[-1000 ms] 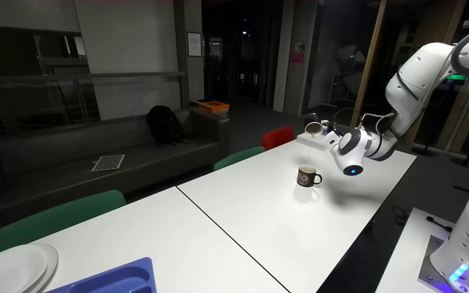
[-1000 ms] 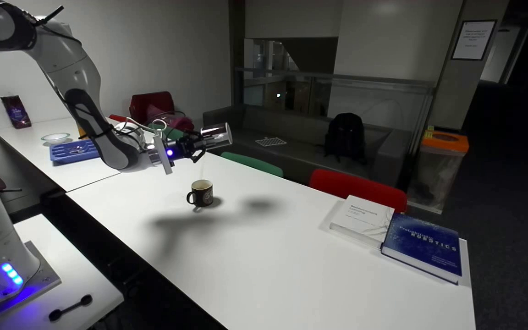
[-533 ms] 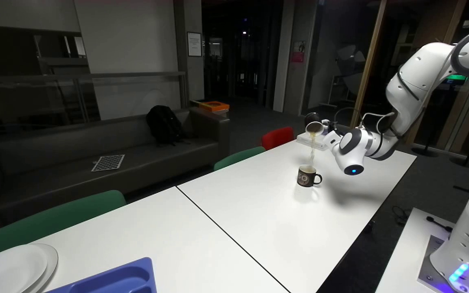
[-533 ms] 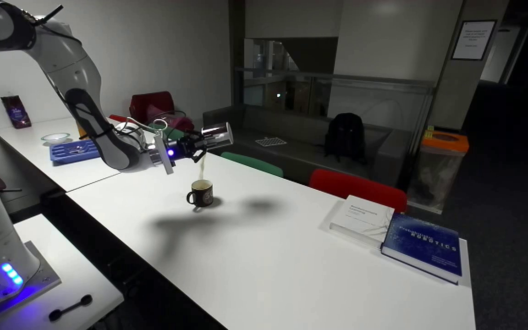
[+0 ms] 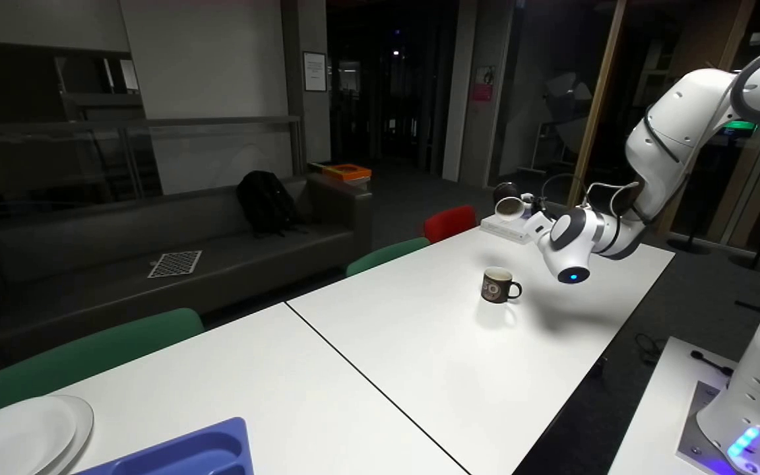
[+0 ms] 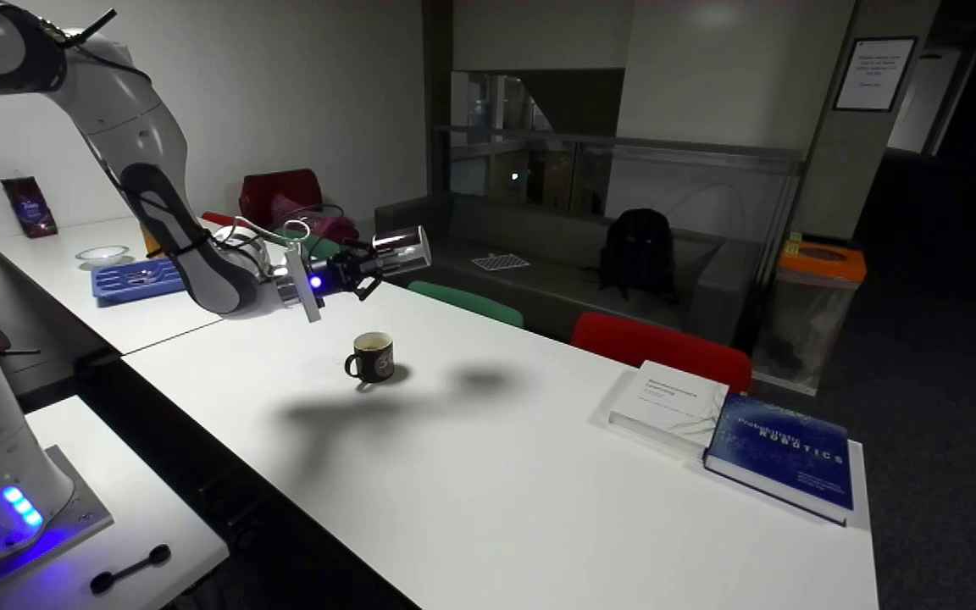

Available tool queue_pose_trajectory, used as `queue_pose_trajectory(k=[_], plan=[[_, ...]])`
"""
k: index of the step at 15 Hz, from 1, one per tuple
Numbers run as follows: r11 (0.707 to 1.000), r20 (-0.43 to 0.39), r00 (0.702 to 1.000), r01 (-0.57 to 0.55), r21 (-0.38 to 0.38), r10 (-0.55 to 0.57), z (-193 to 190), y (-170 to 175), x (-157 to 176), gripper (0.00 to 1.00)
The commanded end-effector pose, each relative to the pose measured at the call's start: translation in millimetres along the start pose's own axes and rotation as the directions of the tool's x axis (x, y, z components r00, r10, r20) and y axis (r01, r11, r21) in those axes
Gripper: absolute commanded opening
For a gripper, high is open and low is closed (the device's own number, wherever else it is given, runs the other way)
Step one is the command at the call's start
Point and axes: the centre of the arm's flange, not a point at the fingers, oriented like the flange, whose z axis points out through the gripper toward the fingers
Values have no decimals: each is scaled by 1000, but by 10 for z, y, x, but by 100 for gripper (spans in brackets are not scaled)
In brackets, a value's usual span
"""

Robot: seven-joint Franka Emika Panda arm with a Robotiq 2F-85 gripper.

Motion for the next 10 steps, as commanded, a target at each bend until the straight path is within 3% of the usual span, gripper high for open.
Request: queue_pose_trajectory(k=[1,10], plan=[[998,-9,1000,-12,-62,11,-45,236,-12,5],[998,-20,1000,-15,-67,14,-86,244,31,5]])
